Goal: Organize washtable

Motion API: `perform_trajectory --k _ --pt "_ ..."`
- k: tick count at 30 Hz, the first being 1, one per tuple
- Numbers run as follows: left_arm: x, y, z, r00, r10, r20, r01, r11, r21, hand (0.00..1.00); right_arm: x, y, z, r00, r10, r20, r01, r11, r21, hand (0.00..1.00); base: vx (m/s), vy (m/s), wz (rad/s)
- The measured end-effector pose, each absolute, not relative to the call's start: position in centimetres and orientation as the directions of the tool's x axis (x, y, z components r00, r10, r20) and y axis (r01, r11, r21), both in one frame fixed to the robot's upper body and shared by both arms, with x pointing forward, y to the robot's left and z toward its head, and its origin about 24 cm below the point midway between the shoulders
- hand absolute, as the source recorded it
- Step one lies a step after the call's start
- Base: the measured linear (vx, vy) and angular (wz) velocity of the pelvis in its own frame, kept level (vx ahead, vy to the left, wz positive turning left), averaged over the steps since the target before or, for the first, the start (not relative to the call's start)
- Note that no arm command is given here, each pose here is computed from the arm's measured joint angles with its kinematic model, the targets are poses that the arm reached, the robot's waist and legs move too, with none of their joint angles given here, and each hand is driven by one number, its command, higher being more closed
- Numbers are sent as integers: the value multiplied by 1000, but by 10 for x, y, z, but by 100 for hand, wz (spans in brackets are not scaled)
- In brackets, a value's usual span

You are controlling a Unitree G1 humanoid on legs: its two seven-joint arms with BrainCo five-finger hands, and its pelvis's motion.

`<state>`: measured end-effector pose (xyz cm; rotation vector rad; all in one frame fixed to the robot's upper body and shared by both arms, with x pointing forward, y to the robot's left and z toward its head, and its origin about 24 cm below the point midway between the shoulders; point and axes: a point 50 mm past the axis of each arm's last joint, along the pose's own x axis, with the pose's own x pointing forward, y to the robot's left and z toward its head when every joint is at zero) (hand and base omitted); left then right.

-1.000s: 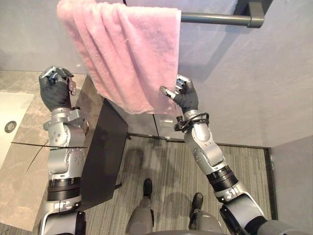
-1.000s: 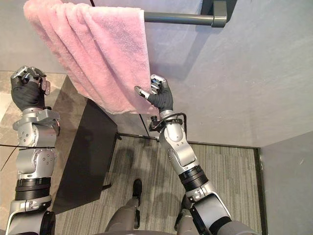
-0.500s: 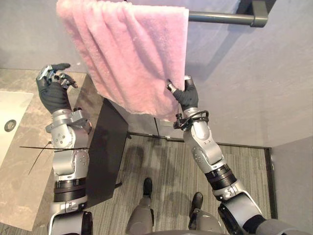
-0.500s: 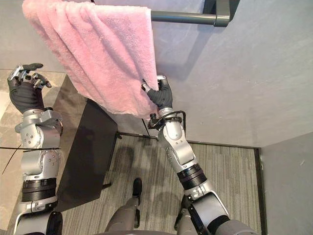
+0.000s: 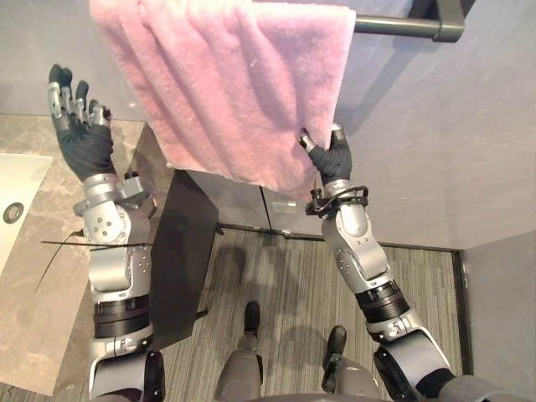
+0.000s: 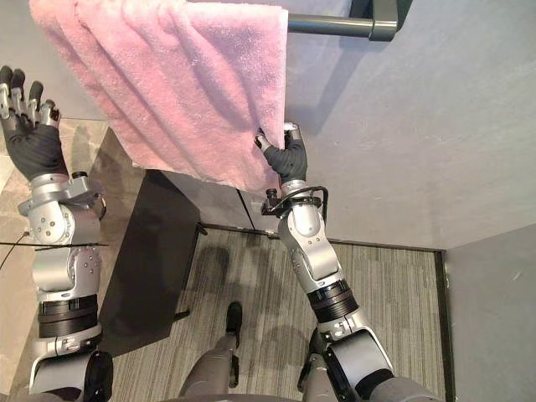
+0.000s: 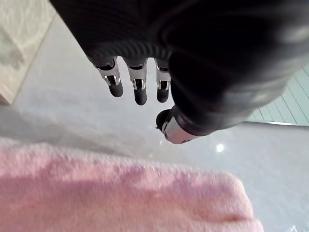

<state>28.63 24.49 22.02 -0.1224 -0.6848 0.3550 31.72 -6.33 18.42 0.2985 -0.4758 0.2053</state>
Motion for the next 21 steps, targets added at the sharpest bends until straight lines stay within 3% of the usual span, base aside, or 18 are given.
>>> perform_trajectory --k 2,5,8,13,14,21 --pt "293 235 225 757 242 607 -207 970 -129 0 312 -64 189 854 132 504 -282 930 234 100 14 6 -5" --pt "301 216 235 819 -36 573 30 999 21 0 306 -65 193 837 138 530 -301 924 236 100 7 5 -13" --pt "304 204 240 818 -152 555 179 984 5 0 303 -66 189 840 147 522 -307 922 235 100 1 8 -6" --pt "307 183 240 811 -272 518 278 958 68 0 290 -55 199 798 205 567 -382 899 213 100 -1 5 -1" --pt "308 180 242 805 -290 518 291 953 82 100 288 -53 201 787 213 579 -396 894 210 100 1 23 -8" --pt "310 171 253 785 -284 550 280 955 94 100 282 -49 205 762 229 606 -426 882 203 100 16 7 -2"
